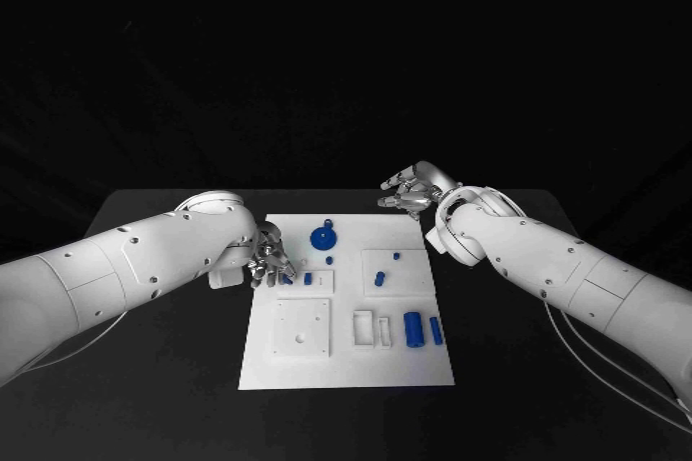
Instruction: Assemble the parts on the task board
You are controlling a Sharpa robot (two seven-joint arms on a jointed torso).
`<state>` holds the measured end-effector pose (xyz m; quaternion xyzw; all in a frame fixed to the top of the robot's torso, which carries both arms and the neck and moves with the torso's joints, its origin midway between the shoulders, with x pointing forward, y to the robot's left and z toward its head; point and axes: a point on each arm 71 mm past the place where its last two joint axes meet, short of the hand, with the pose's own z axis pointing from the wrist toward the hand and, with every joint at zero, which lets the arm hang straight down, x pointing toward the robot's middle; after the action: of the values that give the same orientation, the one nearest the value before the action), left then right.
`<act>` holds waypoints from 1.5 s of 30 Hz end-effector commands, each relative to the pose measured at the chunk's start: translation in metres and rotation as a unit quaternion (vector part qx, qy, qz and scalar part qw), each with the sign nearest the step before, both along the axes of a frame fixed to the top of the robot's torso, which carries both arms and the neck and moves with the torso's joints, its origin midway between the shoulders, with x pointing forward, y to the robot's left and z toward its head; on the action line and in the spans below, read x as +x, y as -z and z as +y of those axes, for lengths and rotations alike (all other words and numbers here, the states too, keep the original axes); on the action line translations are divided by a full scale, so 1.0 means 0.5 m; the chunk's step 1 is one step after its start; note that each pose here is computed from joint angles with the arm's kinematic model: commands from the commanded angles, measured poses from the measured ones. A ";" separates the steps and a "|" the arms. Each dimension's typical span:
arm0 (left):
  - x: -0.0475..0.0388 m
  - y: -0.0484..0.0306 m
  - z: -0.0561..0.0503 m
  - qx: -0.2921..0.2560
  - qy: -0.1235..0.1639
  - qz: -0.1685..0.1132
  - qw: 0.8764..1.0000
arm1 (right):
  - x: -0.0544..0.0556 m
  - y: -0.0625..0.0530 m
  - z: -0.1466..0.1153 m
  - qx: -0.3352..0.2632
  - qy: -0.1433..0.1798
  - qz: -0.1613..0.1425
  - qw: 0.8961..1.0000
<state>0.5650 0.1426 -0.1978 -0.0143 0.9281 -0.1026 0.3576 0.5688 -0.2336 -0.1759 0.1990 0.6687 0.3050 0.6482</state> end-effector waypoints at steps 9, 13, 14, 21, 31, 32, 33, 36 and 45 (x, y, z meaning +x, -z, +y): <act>0.004 -0.001 -0.022 0.012 0.057 0.019 0.998 | -0.001 0.002 0.007 -0.004 -0.008 0.003 1.000; 0.012 -0.004 -0.022 0.011 0.057 -0.003 0.998 | -0.001 0.002 0.008 -0.004 -0.009 0.002 1.000; 0.013 -0.005 -0.022 0.012 0.056 -0.009 0.998 | -0.001 0.002 0.008 -0.004 -0.009 0.002 1.000; 0.020 -0.009 -0.017 0.017 0.054 -0.027 0.998 | -0.001 0.002 0.009 -0.004 -0.009 0.002 1.000; 0.022 -0.002 -0.013 0.030 0.058 -0.014 0.998 | -0.001 0.002 0.010 -0.004 -0.009 0.003 1.000; 0.023 -0.001 -0.012 0.031 0.058 -0.013 0.998 | -0.001 0.002 0.010 -0.004 -0.009 0.003 1.000; 0.023 0.000 -0.012 0.031 0.058 -0.012 0.998 | -0.001 0.002 0.010 -0.004 -0.009 0.003 1.000; 0.024 0.003 -0.012 0.031 0.057 -0.010 0.998 | -0.001 0.002 0.011 -0.004 -0.010 0.003 1.000; 0.024 0.006 -0.012 0.029 0.055 -0.007 0.998 | -0.001 0.002 0.012 -0.004 -0.010 0.002 1.000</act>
<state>0.5781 0.1385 -0.2001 0.0419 0.9256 -0.0913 0.3649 0.5687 -0.2293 -0.1765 0.1977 0.6700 0.3080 0.6459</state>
